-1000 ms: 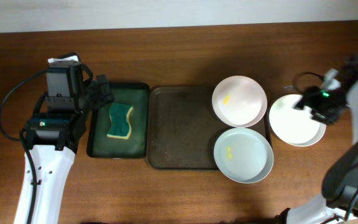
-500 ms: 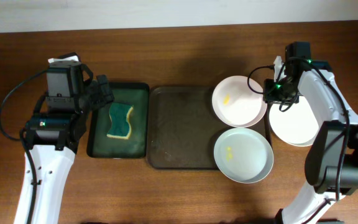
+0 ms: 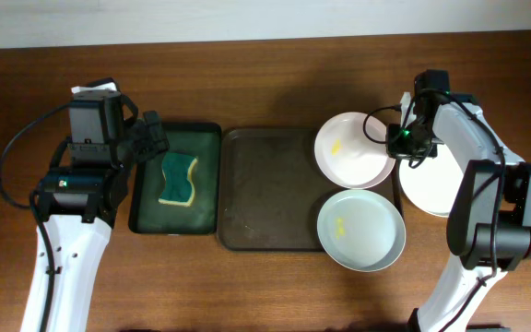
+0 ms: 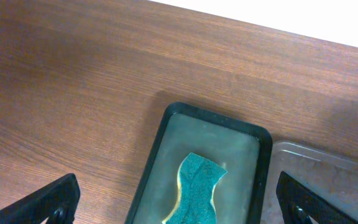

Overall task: Clean dirty plates on tray and stack at the side
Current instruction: 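Move the right gripper back to the next plate on the brown tray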

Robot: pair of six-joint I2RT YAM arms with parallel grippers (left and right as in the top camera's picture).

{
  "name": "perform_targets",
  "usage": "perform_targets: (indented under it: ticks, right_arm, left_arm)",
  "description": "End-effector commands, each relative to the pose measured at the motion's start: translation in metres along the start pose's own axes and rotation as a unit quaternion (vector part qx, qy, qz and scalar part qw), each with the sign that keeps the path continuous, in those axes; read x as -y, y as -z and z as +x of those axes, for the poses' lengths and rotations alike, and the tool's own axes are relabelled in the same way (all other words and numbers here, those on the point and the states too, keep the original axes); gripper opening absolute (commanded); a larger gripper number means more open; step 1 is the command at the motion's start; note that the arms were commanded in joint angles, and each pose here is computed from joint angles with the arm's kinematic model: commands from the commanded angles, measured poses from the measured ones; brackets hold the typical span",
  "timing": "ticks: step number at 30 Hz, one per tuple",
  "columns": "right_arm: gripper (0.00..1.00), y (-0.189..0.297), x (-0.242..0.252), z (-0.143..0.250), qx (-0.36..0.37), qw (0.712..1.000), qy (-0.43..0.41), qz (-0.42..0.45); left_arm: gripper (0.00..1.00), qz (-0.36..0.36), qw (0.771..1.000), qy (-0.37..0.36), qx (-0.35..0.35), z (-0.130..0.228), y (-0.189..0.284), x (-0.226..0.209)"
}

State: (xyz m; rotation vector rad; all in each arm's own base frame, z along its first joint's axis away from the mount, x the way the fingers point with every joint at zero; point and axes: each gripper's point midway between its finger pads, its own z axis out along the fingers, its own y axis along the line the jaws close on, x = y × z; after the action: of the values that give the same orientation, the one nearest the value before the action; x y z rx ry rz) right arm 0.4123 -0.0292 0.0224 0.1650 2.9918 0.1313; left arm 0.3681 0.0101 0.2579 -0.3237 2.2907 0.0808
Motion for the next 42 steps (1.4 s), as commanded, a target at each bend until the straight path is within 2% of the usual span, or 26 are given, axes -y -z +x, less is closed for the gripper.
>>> perform_targets:
  ticks: [1,5,7,15,20,21,22,23,24,28,31,35,39,42]
  right_arm:
    - [0.04,-0.008,-0.008,0.004,-0.012,1.000,-0.005,-0.018]
    - [0.04,-0.003,-0.045,0.005,-0.014,0.992,-0.004,-0.125]
    - [0.04,-0.002,-0.064,0.007,-0.018,0.988,0.008,-0.151]
    - [0.04,-0.009,-0.157,0.046,-0.058,0.979,0.135,-0.138]
    - [0.04,-0.010,-0.187,0.068,-0.077,0.972,0.178,-0.133]
    - [0.20,-0.011,-0.186,0.068,-0.076,0.972,0.182,-0.125]
    - [0.41,-0.012,-0.183,0.067,-0.075,0.974,0.180,-0.115]
    - [0.58,-0.012,-0.179,0.067,-0.079,0.978,0.163,-0.107]
    - [0.60,-0.010,-0.177,0.068,-0.083,0.979,0.153,-0.105]
    - [0.58,-0.008,-0.173,0.079,-0.109,0.980,0.134,-0.098]
    - [0.46,-0.007,-0.176,0.088,-0.126,0.981,0.112,-0.091]
    - [0.42,-0.009,-0.185,0.088,-0.118,0.985,0.089,-0.084]
    - [0.41,-0.014,-0.168,0.081,-0.096,0.993,0.072,-0.014]
    - [0.30,-0.014,-0.169,0.082,-0.097,0.992,0.073,-0.014]
  left_arm:
    - [0.99,0.004,1.000,-0.005,-0.001,0.000,-0.001,0.002]
    - [1.00,0.004,1.000,-0.005,-0.001,0.000,-0.001,0.002]
    - [0.99,0.004,1.000,-0.005,-0.001,0.000,-0.001,0.002]
    - [1.00,0.004,1.000,-0.005,-0.001,0.000,-0.001,0.002]
    - [0.99,0.004,1.000,-0.005,-0.001,0.000,-0.001,0.002]
    - [0.99,0.004,1.000,-0.005,-0.001,0.000,-0.001,0.002]
    - [0.99,0.004,1.000,-0.005,-0.001,0.000,-0.001,0.002]
    - [0.99,0.004,1.000,-0.005,-0.001,0.000,-0.001,0.002]
    - [0.99,0.004,1.000,-0.005,-0.001,0.000,-0.001,0.002]
    - [0.99,0.004,1.000,-0.005,-0.001,0.000,-0.001,0.002]
    - [0.99,0.004,1.000,-0.005,-0.001,0.000,-0.001,0.002]
    - [1.00,0.004,1.000,-0.005,-0.001,0.000,-0.001,0.002]
    - [0.99,0.004,1.000,-0.005,-0.001,0.000,-0.001,0.002]
    - [0.99,0.004,1.000,-0.005,-0.001,0.000,-0.001,0.002]
